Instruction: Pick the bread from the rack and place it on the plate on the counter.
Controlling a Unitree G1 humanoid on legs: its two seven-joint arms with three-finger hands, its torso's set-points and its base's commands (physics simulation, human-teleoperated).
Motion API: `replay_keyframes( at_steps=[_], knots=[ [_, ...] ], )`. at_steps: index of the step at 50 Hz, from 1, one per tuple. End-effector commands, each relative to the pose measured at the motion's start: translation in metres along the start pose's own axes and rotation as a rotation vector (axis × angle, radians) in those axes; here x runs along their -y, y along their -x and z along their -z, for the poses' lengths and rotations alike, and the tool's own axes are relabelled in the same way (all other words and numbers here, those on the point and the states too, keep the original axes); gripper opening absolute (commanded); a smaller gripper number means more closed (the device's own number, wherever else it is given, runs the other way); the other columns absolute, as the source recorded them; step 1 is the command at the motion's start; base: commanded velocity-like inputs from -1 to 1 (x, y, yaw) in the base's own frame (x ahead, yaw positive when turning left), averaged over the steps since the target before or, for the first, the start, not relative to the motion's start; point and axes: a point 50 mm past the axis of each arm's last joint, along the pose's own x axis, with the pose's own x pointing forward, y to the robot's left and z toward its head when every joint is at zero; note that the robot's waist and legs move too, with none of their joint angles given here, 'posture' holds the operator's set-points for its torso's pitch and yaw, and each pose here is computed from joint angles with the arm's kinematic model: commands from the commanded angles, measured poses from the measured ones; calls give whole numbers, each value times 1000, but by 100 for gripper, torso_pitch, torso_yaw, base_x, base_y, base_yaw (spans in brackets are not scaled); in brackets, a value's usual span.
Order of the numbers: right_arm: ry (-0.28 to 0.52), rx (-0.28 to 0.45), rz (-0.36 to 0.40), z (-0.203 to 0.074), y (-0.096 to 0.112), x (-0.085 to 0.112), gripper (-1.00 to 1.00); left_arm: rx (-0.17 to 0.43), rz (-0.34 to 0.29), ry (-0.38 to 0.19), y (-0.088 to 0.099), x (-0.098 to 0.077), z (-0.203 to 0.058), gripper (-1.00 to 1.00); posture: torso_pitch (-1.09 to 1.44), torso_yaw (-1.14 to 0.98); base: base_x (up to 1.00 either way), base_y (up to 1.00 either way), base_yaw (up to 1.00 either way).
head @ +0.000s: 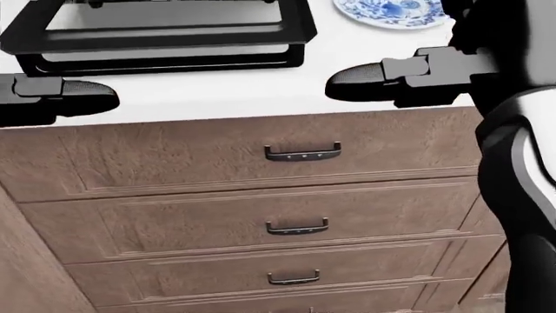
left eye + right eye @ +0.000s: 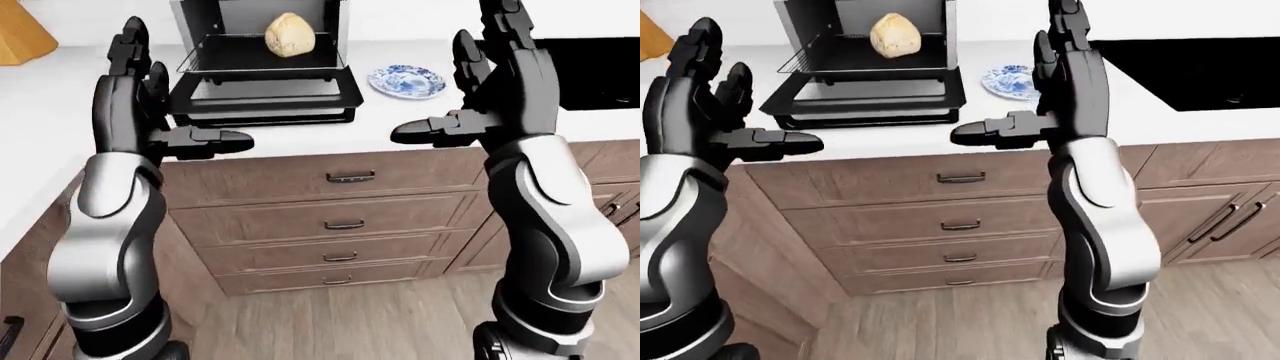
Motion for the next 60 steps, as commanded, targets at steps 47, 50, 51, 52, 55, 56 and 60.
replay_keyframes(
  at_steps=[47, 50, 51, 52, 55, 56, 60],
  knots=[
    [-32, 79, 27, -16, 2, 4, 100, 87, -11, -14, 2, -4, -26, 100, 0, 0, 15, -8, 0],
    [-26, 76, 24, -16, 2, 4, 100, 85, -8, -17, 2, -3, -25, 100, 0, 0, 12, -56, 0],
    [-28, 78, 24, -16, 2, 4, 100, 86, -9, -18, 2, -3, -25, 100, 0, 0, 12, -61, 0],
    [-27, 79, 24, -17, 3, 4, 100, 86, -11, -17, 2, -3, -26, 100, 0, 0, 11, -61, 0],
    [-24, 86, 23, -18, 3, 4, 100, 89, -8, -17, 3, -3, -27, 100, 0, 0, 11, -36, 0],
    [-21, 86, 23, -18, 3, 4, 100, 88, -6, -17, 3, -3, -27, 100, 0, 0, 12, -5, 0],
    [-12, 87, 18, -17, 3, 3, 100, 90, -9, -18, 2, -3, -28, 100, 0, 0, 10, -1, 0]
  ],
)
